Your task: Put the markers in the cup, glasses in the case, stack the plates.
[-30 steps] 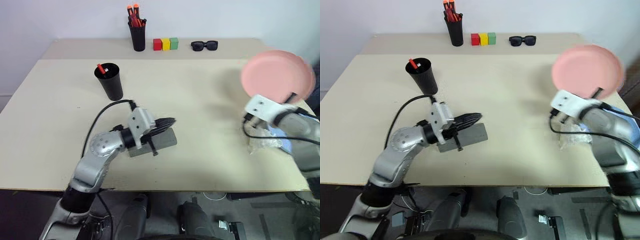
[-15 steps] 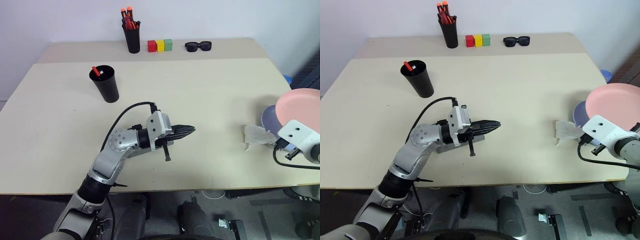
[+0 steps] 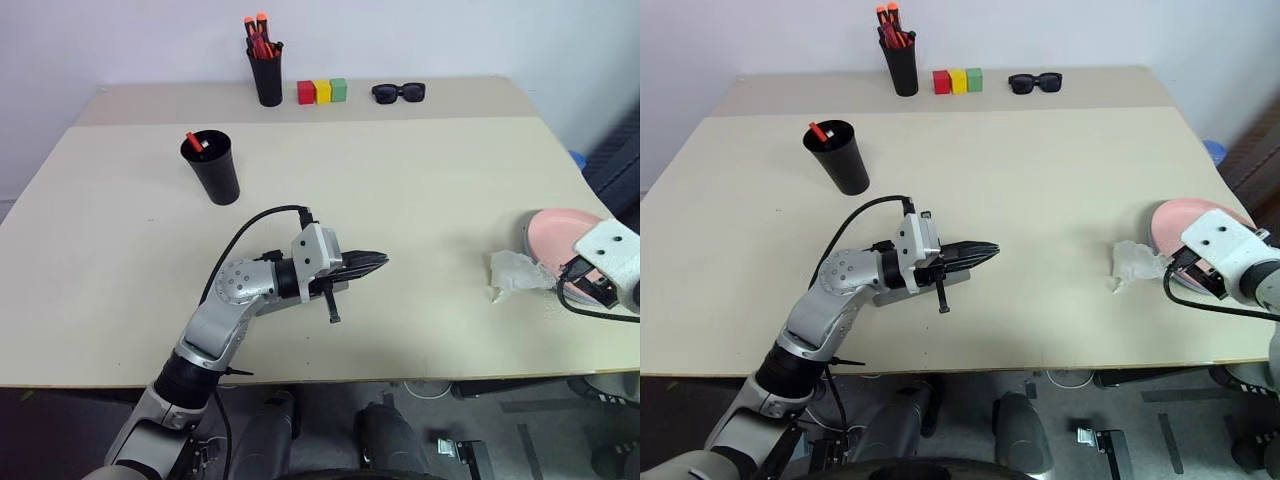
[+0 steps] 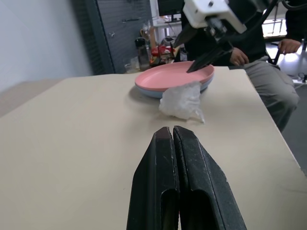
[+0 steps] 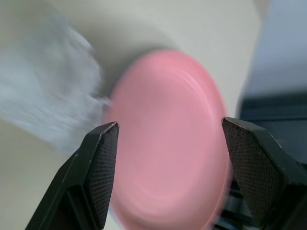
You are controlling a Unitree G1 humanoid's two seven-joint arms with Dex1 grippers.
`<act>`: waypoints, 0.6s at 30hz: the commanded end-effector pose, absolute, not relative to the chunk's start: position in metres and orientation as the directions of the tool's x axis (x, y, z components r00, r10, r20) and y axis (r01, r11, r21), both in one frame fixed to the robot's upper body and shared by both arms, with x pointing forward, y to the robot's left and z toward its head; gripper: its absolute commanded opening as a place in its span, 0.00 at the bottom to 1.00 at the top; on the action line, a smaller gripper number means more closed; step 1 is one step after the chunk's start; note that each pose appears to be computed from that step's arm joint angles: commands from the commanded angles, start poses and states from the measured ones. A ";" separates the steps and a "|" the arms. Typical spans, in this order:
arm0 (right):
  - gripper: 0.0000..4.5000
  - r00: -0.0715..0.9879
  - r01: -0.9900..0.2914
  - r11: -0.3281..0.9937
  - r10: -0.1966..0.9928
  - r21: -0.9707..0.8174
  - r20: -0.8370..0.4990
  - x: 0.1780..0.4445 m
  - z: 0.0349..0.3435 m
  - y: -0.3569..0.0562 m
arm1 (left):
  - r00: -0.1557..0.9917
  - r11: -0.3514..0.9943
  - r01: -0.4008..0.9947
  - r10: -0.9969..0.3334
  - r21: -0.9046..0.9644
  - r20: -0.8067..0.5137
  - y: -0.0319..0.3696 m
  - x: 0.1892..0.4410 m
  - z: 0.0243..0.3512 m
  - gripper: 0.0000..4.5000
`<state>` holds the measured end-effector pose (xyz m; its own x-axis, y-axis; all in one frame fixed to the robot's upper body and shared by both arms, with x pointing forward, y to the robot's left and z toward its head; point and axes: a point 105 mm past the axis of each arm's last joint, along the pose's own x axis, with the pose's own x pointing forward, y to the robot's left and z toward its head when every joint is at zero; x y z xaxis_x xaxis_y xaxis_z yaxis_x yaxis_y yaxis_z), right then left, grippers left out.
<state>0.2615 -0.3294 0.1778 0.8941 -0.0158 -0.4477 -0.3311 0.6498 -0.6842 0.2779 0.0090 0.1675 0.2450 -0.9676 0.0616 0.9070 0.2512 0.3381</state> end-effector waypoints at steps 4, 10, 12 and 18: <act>0.77 0.865 -0.456 0.661 0.172 -0.596 -0.471 0.259 0.165 -0.290 | 0.246 0.263 0.890 -0.965 0.371 0.094 0.010 0.274 0.180 0.00; 0.77 0.881 -0.409 0.589 0.057 -0.697 -0.469 0.283 0.130 -0.293 | 0.265 0.280 0.887 -0.960 0.367 0.091 0.011 0.273 0.179 0.00; 0.72 0.890 -0.382 0.584 0.024 -0.716 -0.455 0.287 0.124 -0.296 | 0.274 0.293 0.887 -0.956 0.356 0.104 0.011 0.273 0.181 0.00; 0.13 0.888 -0.381 0.574 0.009 -0.725 -0.459 0.287 0.119 -0.299 | 0.277 0.299 0.890 -0.954 0.343 0.113 0.010 0.272 0.182 0.00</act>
<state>0.2856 -0.2981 0.1107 0.8719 0.0171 -0.4894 -0.4059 0.5842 -0.7028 0.2776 0.0105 0.1724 0.2910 -0.9535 0.0787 0.8966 0.3005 0.3254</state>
